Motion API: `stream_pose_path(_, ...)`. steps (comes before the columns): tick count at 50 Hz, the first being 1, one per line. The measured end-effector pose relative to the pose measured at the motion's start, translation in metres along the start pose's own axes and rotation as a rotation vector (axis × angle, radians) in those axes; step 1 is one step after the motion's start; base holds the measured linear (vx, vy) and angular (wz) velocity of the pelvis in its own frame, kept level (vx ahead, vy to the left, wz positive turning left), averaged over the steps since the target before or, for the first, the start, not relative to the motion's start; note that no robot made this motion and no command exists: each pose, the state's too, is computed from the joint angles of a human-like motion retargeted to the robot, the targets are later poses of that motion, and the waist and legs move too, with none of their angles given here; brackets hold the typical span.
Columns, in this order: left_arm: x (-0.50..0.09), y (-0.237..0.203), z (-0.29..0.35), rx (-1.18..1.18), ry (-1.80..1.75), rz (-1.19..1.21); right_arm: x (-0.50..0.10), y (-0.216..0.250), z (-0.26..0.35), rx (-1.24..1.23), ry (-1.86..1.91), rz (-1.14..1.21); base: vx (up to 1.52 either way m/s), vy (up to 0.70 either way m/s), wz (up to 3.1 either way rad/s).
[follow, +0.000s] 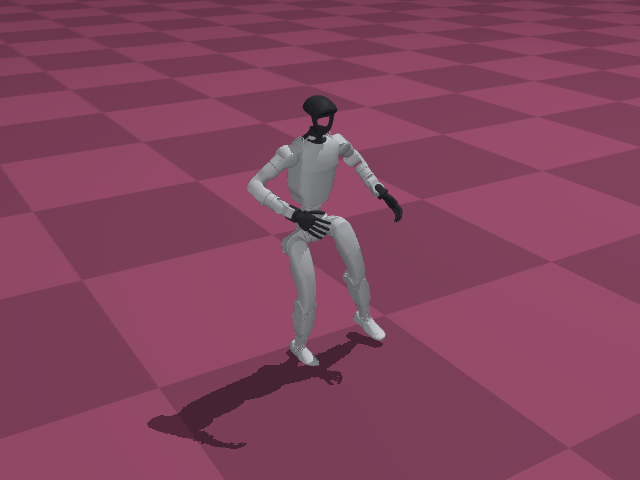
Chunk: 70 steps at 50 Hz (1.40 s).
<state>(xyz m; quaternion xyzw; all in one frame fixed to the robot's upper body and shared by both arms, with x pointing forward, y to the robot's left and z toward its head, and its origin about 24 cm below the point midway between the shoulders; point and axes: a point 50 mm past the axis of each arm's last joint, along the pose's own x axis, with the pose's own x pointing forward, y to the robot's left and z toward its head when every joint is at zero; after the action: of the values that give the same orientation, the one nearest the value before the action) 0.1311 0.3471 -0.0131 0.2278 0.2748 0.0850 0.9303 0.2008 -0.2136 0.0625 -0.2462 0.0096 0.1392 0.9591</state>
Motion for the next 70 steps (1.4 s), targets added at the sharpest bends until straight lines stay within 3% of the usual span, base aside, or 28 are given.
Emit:
stream_pose_path(3,0.026,0.008,-0.004,0.041,0.076,0.109,-0.010,-0.012,-0.005,0.248,-0.012,-0.122,-0.16,1.00,0.00)
stream_pose_path(8,0.055,-0.039,-0.001,-0.600,0.155,0.343,0.016,0.024,-0.048,0.360,0.210,-0.361,-0.19,0.86,0.39)
stream_pose_path(10,0.056,-0.063,0.008,-0.780,0.136,0.300,0.019,0.049,-0.055,0.434,0.289,-0.358,-0.01,0.66,-0.26)
stream_pose_path(15,0.039,-0.079,0.006,-0.882,0.079,0.182,0.010,0.066,-0.046,0.424,0.234,-0.196,0.08,0.52,-0.71)
stream_pose_path(20,0.023,-0.079,-0.018,-0.728,0.124,0.165,0.006,0.045,-0.031,0.063,0.107,-0.096,0.02,0.36,-0.22)
stream_pose_path(31,0.034,-0.064,-0.032,-0.393,0.209,0.251,0.000,0.025,-0.076,-0.260,0.299,-0.074,-0.07,0.13,-0.17)
stream_pose_path(36,0.023,-0.062,-0.027,-0.450,0.136,0.266,-0.033,0.006,-0.088,-0.207,0.392,-0.125,-0.05,-0.05,0.01)
stream_pose_path(43,-0.003,-0.088,-0.039,-0.781,0.166,0.363,-0.058,-0.010,-0.102,-0.190,0.498,-0.229,-0.09,-0.10,0.07)
stream_pose_path(49,0.023,-0.119,0.007,-0.955,0.116,0.338,-0.037,0.016,-0.115,0.150,0.545,-0.447,-0.18,-0.27,-0.33)
stream_pose_path(55,0.040,-0.140,0.066,-0.758,-0.063,0.197,0.004,0.018,-0.115,0.150,0.535,-0.527,0.00,-0.37,-0.10)
stream_pose_path(60,0.045,-0.105,0.089,-0.523,-0.237,0.145,0.018,0.022,-0.081,0.302,0.322,-0.410,0.36,-0.72,-0.46)
stream_pose_path(62,0.044,-0.085,0.091,-0.571,-0.255,0.210,0.002,0.028,-0.080,0.415,0.315,-0.401,0.53,-0.98,-0.06)
stream_pose_path(65,0.035,-0.080,0.087,-0.594,-0.272,0.225,-0.060,0.029,-0.101,0.395,0.456,-0.470,0.61,-0.96,1.18)
stream_pose_path(70,0.031,-0.101,0.094,-0.376,-0.354,-0.065,-0.158,0.044,-0.145,0.391,0.844,-0.409,0.33,-1.05,0.46)
